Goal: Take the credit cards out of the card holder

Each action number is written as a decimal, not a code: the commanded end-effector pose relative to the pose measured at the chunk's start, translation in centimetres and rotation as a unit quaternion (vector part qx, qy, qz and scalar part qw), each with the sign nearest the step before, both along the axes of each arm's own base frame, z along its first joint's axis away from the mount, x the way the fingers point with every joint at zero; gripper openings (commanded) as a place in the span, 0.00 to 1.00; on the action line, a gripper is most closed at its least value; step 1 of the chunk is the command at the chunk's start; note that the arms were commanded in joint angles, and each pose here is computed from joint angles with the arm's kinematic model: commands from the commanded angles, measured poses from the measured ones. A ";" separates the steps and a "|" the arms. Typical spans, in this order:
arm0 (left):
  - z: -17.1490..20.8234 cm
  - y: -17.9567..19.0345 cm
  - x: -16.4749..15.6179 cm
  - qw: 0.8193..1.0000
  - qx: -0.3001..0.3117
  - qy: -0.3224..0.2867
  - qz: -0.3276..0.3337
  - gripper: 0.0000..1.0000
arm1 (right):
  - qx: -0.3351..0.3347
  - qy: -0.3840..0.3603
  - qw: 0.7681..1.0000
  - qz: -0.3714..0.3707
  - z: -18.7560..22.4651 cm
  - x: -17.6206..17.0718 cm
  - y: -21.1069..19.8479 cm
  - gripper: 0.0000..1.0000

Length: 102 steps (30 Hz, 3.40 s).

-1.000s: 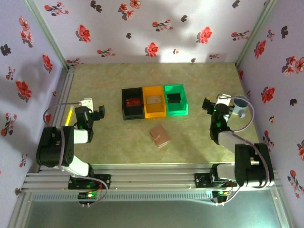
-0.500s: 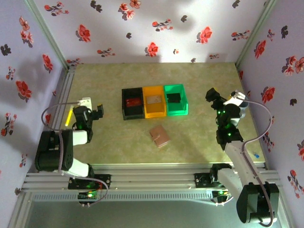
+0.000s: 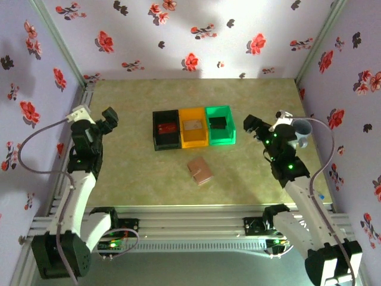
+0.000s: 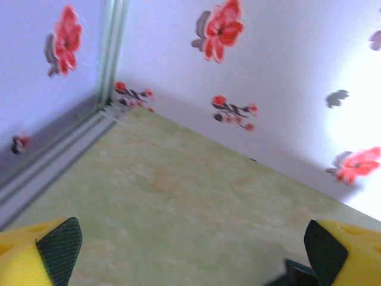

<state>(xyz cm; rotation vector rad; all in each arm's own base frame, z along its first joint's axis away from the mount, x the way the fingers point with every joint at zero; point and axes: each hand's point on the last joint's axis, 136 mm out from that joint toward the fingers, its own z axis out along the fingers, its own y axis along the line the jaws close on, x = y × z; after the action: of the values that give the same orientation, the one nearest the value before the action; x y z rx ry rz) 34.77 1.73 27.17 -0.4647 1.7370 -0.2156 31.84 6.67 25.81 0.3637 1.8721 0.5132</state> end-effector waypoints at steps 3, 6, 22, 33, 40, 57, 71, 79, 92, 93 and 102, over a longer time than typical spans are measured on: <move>-4.2 -4.6 -3.5 0.984 -0.097 0.121 -0.087 1.00 | -0.044 0.091 0.994 0.038 -2.9 -2.8 2.2 0.99; -5.7 -6.3 -5.6 0.976 -0.114 0.156 -0.104 1.00 | -0.059 0.117 0.989 0.073 -4.2 -4.3 4.2 0.95; -12.2 -16.1 -13.2 0.933 -0.048 0.293 -0.204 1.00 | -0.176 0.229 0.933 0.216 -13.7 -11.6 13.5 0.81; -13.7 -23.8 -15.2 0.907 0.056 0.325 -0.262 1.00 | -0.174 0.275 0.924 0.202 -17.6 -12.6 13.5 0.66; -14.3 -27.9 -15.7 0.891 0.061 0.343 -0.289 1.00 | -0.188 0.299 0.915 0.197 -19.4 -13.2 12.9 0.61; -17.3 -34.2 -15.0 0.878 -0.048 0.386 -0.280 0.98 | -0.160 0.280 0.921 0.220 -19.3 -13.3 13.9 0.55; -19.0 -35.7 -14.3 0.874 -0.055 0.413 -0.250 0.88 | -0.148 0.272 0.924 0.223 -19.0 -13.5 13.7 0.52; -20.6 -35.5 -13.9 0.871 -0.052 0.428 -0.235 0.83 | -0.144 0.269 0.925 0.227 -18.8 -13.7 13.5 0.52; -23.1 -35.4 -13.4 0.863 -0.044 0.452 -0.224 0.74 | -0.135 0.274 0.922 0.239 -19.2 -14.1 13.9 0.51; -23.2 -35.3 -13.3 0.863 -0.044 0.452 -0.222 0.73 | -0.136 0.275 0.921 0.239 -19.3 -14.2 14.0 0.51; -23.6 -34.6 -12.5 0.865 -0.045 0.452 -0.212 0.69 | -0.138 0.281 0.918 0.243 -19.8 -14.3 14.1 0.51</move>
<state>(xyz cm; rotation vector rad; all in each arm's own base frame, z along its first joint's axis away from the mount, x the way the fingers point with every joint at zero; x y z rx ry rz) 21.63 -32.81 3.69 -0.2152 2.7728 -0.4410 17.89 20.49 6.42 -0.1711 2.5692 0.4792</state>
